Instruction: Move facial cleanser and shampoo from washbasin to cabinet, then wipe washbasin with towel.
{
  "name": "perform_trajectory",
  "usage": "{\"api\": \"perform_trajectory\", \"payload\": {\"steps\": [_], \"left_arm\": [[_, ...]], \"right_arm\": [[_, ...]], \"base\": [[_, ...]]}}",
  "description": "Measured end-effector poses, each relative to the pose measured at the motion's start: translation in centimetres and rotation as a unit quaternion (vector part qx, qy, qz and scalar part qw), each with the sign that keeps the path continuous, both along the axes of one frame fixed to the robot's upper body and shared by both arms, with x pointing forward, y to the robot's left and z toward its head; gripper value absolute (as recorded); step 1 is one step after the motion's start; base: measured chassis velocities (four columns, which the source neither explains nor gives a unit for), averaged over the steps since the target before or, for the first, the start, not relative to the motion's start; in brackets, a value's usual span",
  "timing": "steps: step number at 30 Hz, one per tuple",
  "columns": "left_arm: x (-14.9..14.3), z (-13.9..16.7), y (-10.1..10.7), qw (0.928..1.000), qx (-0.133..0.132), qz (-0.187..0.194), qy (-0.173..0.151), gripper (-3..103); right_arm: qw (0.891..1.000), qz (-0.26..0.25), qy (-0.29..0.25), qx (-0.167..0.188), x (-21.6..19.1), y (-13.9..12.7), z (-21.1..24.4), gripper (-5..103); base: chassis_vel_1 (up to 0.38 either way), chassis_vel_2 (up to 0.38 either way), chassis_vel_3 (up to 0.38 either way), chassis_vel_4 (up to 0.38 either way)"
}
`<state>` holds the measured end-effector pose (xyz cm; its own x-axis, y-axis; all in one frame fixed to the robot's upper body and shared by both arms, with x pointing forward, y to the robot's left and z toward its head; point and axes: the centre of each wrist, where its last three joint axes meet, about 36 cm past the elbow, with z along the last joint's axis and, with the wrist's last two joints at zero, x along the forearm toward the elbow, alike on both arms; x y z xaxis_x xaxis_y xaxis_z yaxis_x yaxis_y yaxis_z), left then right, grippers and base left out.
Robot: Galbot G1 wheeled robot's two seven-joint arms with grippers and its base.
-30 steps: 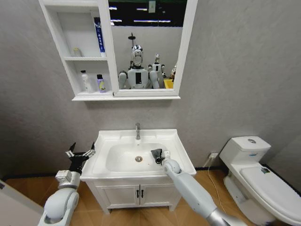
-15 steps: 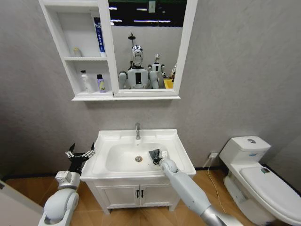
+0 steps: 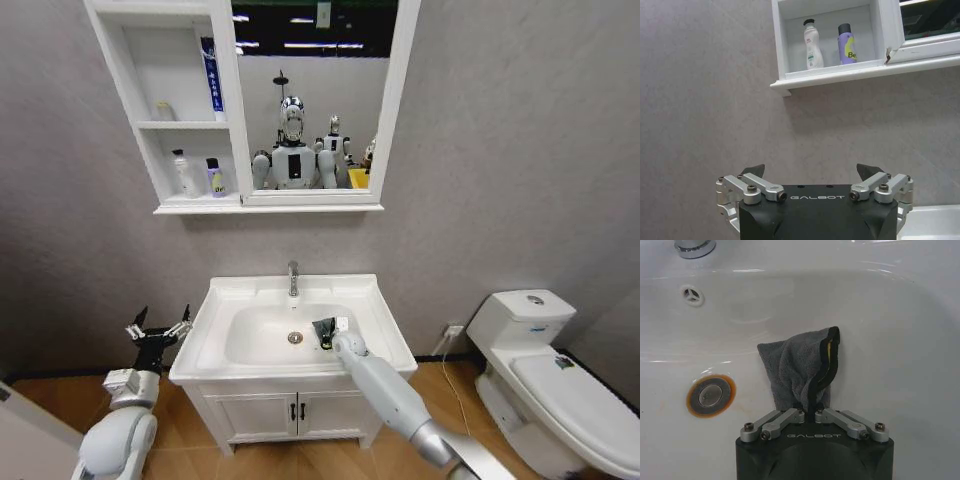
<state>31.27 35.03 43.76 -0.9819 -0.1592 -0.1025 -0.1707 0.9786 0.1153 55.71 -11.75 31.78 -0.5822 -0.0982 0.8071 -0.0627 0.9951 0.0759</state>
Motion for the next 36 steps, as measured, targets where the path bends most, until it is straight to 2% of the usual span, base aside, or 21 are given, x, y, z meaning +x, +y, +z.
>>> {"api": "perform_trajectory", "payload": {"steps": [16, 30, 36], "left_arm": [[-0.6, 0.2, 1.0, 0.9999, 0.004, 0.008, -0.006, 100], [-1.0, 0.2, 1.5, 0.9999, 0.009, 0.011, -0.006, 100], [-1.1, 0.3, 1.6, 0.9999, 0.01, 0.011, -0.006, 100]], "right_arm": [[1.0, 0.026, -0.004, 0.006, 0.2, 3.3, -1.8, 3], [0.997, 0.061, -0.018, 0.035, 0.2, 5.7, -2.6, 3], [0.995, 0.08, -0.026, 0.058, 0.0, 6.8, -2.8, 3]], "base": [[0.0, 0.0, 0.0, 0.0], [0.0, 0.0, 0.0, 0.0], [0.0, 0.0, 0.0, 0.0]]}}
